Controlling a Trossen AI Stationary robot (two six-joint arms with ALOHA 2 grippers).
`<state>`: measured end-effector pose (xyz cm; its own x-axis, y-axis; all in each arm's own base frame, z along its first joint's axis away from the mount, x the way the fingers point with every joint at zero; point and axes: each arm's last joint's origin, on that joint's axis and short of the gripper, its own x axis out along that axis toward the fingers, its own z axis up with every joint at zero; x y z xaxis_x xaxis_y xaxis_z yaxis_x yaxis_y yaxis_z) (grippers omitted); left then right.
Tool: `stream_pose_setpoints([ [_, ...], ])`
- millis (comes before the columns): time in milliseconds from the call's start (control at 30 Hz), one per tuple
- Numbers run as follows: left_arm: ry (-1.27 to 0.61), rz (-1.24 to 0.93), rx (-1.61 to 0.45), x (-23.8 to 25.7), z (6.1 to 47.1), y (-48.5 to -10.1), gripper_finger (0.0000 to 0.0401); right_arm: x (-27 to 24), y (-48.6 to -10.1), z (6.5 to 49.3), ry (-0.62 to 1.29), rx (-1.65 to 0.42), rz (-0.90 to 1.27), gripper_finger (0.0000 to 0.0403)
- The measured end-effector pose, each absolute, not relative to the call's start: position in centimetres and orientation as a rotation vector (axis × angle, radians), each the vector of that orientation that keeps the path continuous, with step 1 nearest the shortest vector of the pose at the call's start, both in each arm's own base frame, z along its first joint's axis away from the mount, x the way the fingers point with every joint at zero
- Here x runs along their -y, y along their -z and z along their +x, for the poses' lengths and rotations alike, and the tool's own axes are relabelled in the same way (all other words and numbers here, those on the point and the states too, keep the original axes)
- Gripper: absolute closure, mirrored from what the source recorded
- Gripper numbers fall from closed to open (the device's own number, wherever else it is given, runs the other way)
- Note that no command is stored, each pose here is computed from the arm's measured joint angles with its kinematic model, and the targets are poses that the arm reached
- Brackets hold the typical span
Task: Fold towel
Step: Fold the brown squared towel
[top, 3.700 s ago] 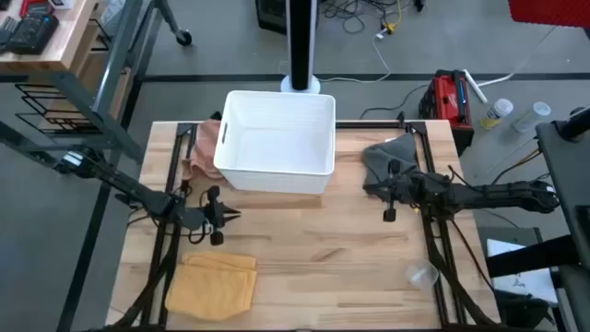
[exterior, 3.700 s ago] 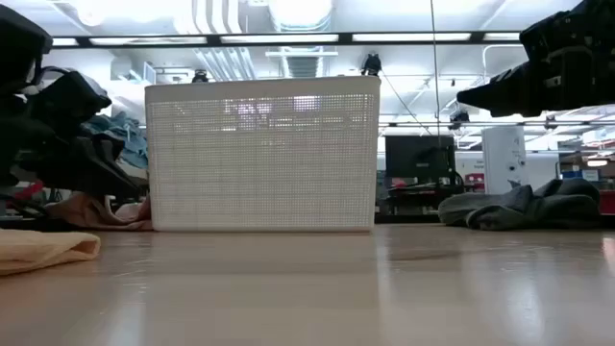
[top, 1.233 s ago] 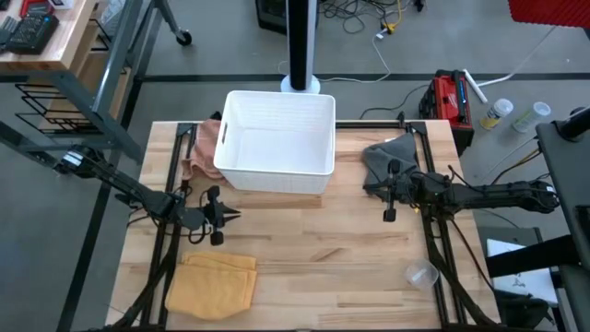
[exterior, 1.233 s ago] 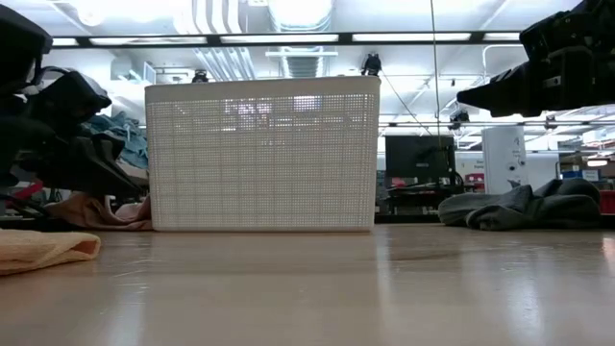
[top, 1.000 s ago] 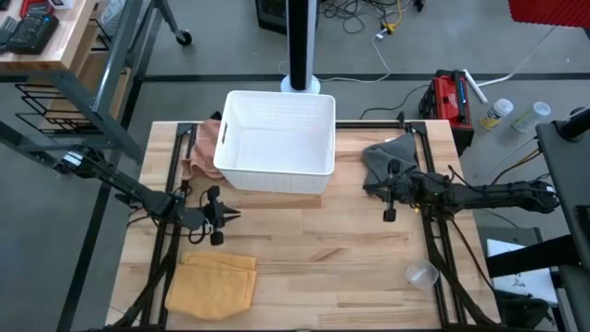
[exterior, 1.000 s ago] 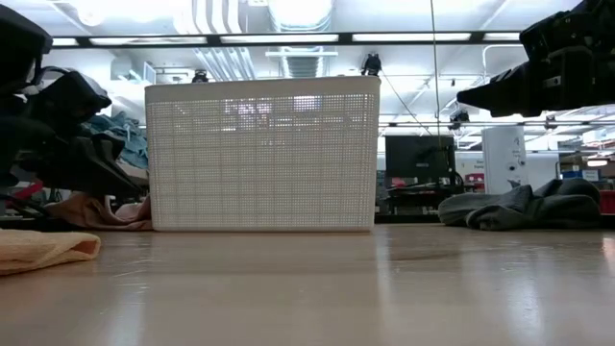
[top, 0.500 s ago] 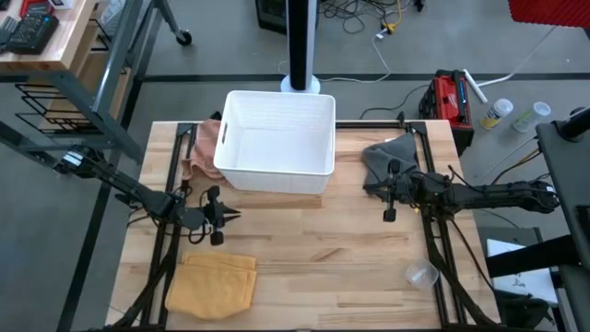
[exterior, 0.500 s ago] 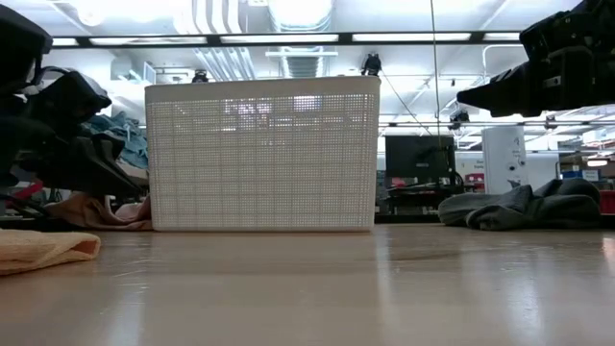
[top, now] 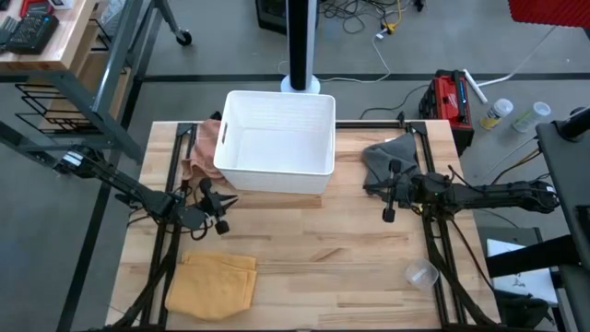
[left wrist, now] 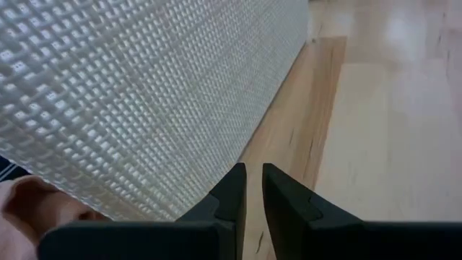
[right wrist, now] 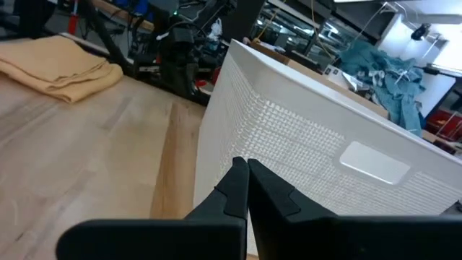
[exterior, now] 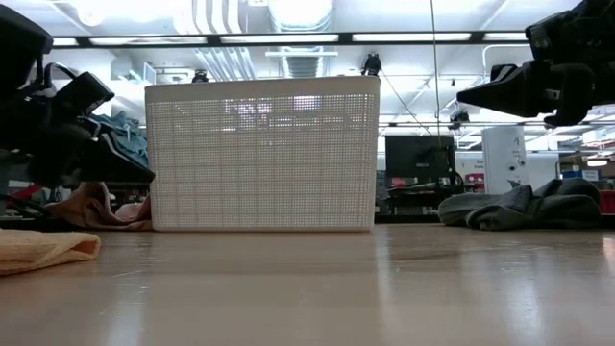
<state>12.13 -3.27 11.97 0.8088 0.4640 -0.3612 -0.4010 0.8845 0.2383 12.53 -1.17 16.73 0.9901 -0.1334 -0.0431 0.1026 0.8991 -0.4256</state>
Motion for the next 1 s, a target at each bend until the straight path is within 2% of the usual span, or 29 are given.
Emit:
stream_pose_setpoints([
  [333,-0.199,0.079,-0.496,4.0,12.3,-11.7,0.0363,1.2,-16.7,12.5,0.123,-0.071,-0.418,0.0403],
  [500,-0.472,0.173,-0.411,3.3,12.3,-12.2,0.0363,1.2,-16.7,12.5,0.123,-0.071,-0.418,0.0403],
  [633,-0.562,-0.013,-0.290,3.2,12.5,-12.8,0.0363,1.2,-17.1,12.5,0.131,-0.032,-0.398,0.0403],
  [767,-0.493,-0.555,-0.076,3.7,13.1,-14.1,0.0363,1.1,-17.8,12.5,0.127,0.064,-0.072,0.0403],
  [833,-0.471,-0.575,-0.027,3.8,13.3,-14.8,0.0363,1.2,-17.9,12.4,0.132,0.081,0.018,0.0403],
  [1000,-0.469,-0.455,0.055,3.8,13.5,-16.1,0.0363,1.2,-18.2,12.5,0.126,0.084,0.086,0.0403],
])
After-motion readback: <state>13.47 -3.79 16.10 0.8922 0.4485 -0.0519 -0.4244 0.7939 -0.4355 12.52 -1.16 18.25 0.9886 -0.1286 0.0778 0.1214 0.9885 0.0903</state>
